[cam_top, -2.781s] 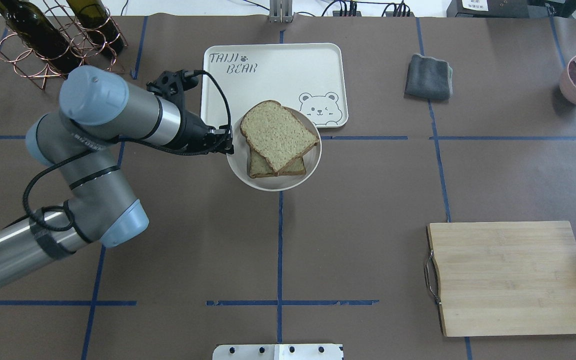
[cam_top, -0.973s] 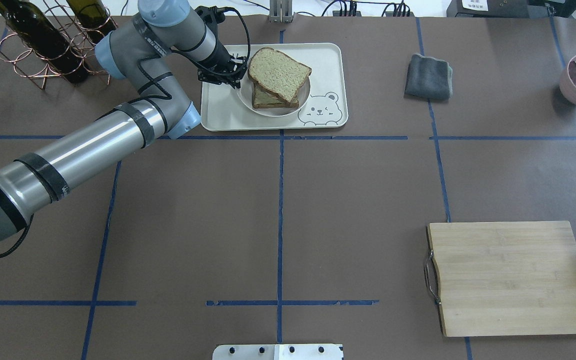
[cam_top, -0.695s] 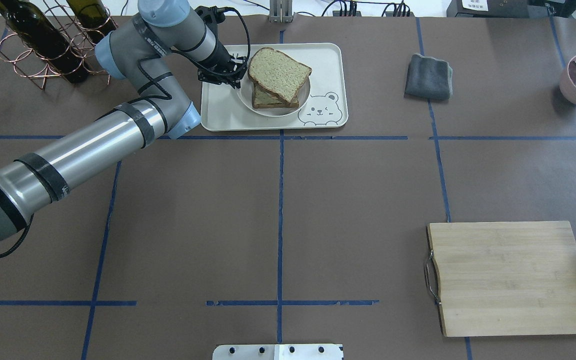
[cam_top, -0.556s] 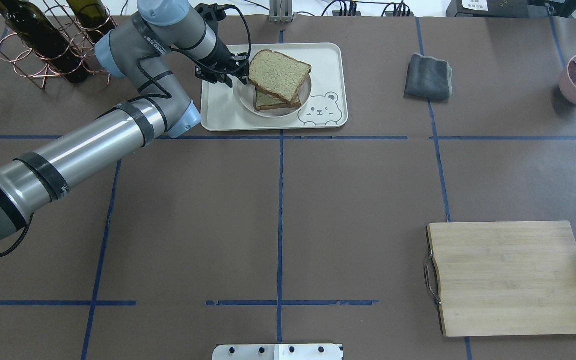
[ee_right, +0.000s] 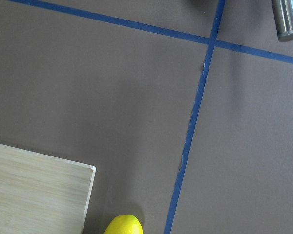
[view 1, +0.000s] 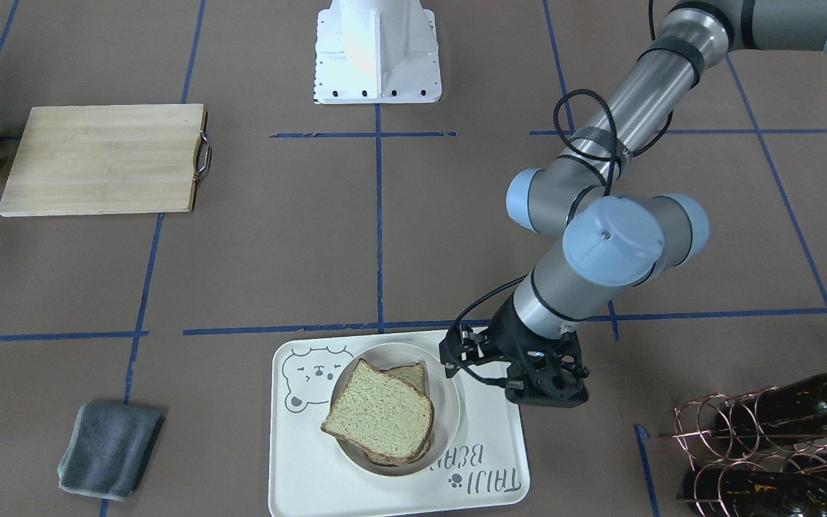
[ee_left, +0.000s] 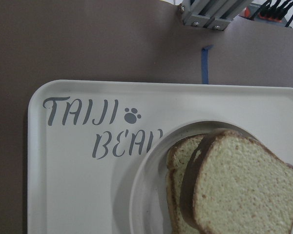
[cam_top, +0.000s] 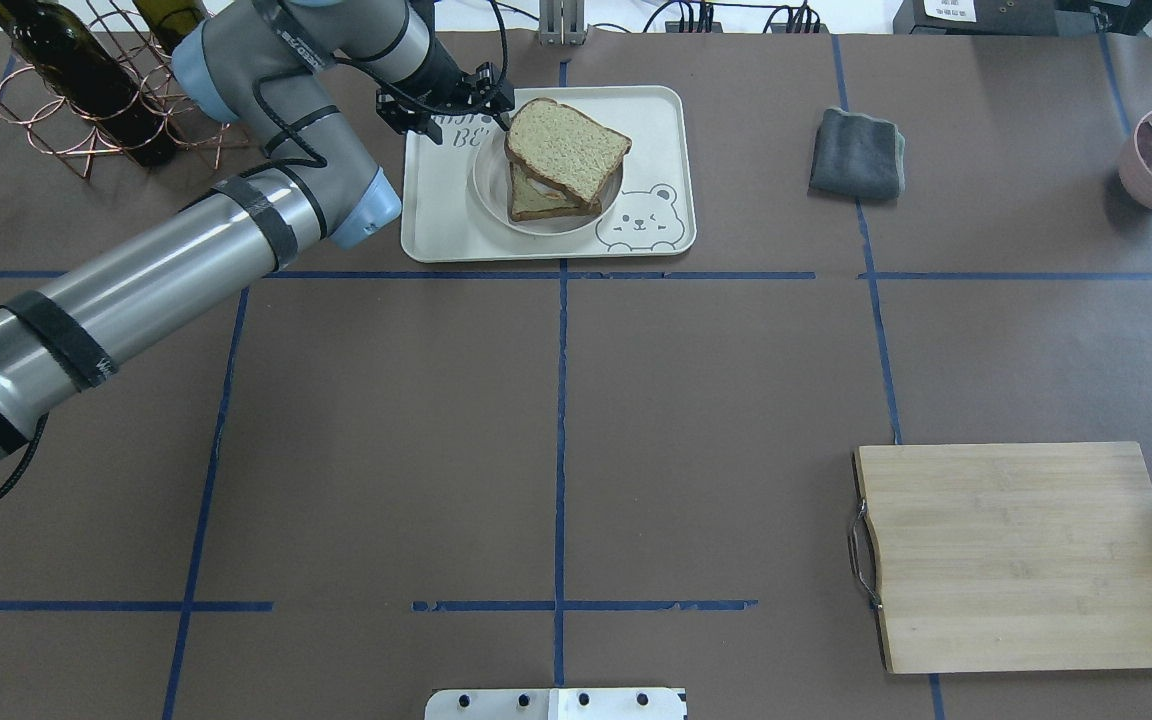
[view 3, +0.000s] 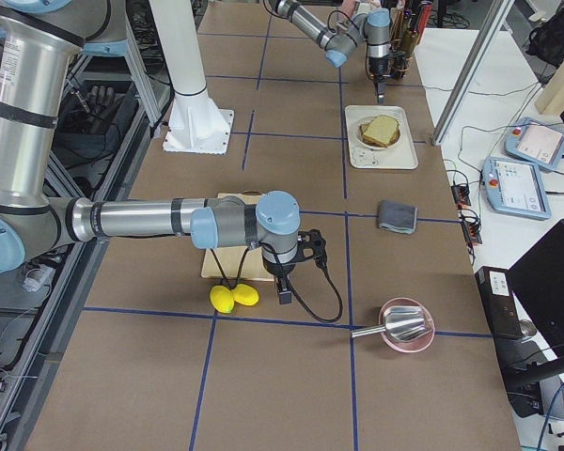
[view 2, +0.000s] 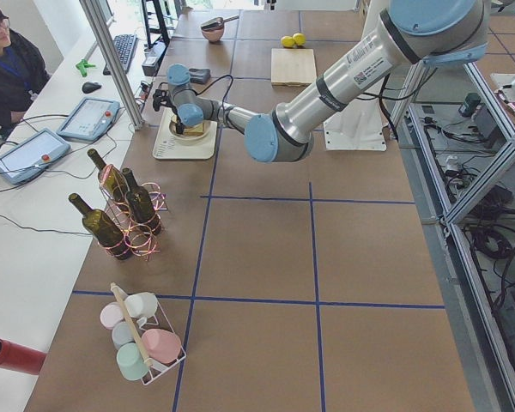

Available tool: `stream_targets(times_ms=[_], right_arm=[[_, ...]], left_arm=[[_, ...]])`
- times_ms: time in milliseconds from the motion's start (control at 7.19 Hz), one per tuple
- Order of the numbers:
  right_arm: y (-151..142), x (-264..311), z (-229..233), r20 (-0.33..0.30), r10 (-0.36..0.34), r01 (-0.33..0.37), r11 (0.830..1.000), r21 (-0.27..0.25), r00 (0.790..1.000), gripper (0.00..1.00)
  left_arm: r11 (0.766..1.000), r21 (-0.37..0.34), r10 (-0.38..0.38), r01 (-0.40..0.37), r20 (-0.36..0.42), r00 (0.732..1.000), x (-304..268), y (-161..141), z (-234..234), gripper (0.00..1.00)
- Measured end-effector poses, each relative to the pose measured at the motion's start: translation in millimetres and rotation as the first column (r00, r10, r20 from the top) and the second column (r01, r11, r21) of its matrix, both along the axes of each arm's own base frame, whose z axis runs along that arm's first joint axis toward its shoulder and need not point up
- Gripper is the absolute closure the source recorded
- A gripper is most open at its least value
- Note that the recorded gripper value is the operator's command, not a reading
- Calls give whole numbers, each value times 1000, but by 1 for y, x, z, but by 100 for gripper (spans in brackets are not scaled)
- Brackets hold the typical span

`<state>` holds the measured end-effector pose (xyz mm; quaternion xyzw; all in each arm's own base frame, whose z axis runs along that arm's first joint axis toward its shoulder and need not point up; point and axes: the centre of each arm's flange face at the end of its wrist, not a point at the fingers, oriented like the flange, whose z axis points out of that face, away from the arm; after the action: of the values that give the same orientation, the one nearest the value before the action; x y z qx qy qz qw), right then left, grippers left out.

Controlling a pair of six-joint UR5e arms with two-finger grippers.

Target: Make sandwich and place on tray

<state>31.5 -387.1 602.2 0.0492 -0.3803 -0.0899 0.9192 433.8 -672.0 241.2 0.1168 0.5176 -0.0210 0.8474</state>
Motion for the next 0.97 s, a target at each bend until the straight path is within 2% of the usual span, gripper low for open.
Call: stream_targets(times_ms=[417, 695, 973], right_arm=[[0, 0, 0, -1, 15, -15, 1000, -13, 1000, 0], [0, 0, 0, -4, 15, -15, 1000, -12, 1000, 0], [0, 0, 1, -5, 15, -15, 1000, -13, 1000, 0]], left_arm=[[992, 117, 41, -44, 23, 999, -84, 92, 49, 0], [979, 183, 71, -91, 109, 991, -149, 141, 83, 0], [958, 248, 82, -143, 244, 966, -242, 166, 155, 0]])
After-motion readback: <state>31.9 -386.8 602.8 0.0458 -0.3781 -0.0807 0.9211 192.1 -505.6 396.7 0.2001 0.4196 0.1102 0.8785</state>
